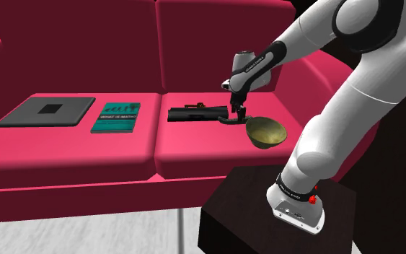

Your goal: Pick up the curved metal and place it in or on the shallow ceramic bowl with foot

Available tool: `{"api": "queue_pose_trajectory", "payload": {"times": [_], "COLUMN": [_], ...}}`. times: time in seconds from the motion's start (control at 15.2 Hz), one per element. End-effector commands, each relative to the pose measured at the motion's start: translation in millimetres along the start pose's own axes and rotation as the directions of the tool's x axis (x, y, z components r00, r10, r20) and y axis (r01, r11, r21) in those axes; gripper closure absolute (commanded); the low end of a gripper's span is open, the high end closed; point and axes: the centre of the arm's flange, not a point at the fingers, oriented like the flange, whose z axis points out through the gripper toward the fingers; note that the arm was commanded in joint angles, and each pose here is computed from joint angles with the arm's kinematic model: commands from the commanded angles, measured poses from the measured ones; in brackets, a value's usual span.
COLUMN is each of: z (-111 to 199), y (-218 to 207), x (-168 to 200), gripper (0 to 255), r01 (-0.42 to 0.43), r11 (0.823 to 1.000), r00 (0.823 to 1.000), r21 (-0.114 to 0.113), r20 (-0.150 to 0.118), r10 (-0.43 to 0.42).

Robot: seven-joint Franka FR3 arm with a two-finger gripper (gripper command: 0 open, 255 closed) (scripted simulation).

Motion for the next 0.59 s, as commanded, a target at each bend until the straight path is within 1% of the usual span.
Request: {"api": "queue_pose_trajectory", "payload": {"times": [0.0, 0.26, 0.53], "z": [11.8, 35.9, 35.9], "y": [0.4, 0.5, 0.5], "x": [-1.5, -1.6, -1.6], "gripper": [0, 0, 0], "r01": [0.006, 0.006, 0.006], "r11": [1.000, 1.000, 1.000], "r00": [1.000, 1.000, 1.000], "r21": [-0.001, -0.001, -0.001], "r20": [0.002, 0.002, 0.002], "r10": [-0.006, -0.006, -0.006]}}
